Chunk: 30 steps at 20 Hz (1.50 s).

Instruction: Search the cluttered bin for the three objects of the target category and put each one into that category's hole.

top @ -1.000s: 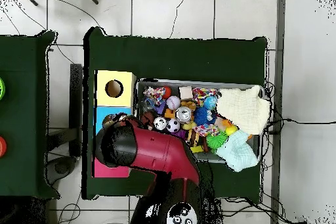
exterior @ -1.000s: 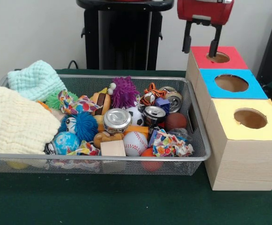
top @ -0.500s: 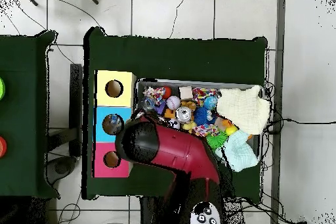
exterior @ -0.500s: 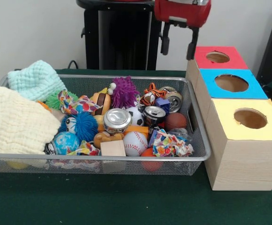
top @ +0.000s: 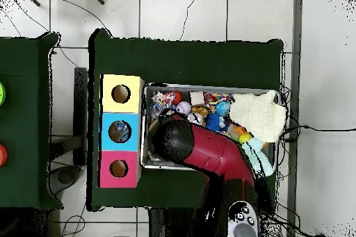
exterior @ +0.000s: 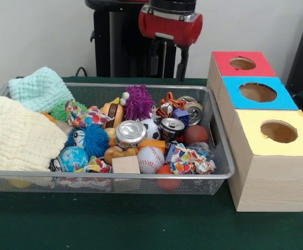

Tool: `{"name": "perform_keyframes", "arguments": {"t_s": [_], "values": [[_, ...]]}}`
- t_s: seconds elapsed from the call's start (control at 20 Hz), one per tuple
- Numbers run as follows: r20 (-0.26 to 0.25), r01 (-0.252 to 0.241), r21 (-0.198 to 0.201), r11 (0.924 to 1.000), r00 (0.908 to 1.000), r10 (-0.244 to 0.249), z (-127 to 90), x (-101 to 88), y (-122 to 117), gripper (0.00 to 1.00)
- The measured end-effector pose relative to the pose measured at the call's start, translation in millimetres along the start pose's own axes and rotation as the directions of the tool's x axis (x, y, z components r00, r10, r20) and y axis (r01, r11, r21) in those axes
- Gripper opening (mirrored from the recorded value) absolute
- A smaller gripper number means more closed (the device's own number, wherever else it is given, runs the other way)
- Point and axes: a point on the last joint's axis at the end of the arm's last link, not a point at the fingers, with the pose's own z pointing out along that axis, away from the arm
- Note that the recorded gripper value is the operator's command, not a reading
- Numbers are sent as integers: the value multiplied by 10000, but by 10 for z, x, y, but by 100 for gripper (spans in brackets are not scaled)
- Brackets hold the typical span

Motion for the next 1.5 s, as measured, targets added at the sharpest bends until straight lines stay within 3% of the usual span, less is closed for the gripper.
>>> {"name": "perform_keyframes", "arguments": {"t_s": [0.3, 0.5, 0.9, 1.3, 1.5], "values": [[58, 14, 53, 10000, 10000, -15, 165, -159, 19, 100], [145, 310, 190, 9993, 9994, -313, 296, -229, 73, 100], [40, 870, 333, 9956, 9962, -872, 540, -157, 264, 100], [-126, 1168, -254, 9928, 9930, -1172, 654, -312, 345, 100], [-162, 1685, -532, 9843, 9854, -1696, 746, -322, 345, 100]]}}
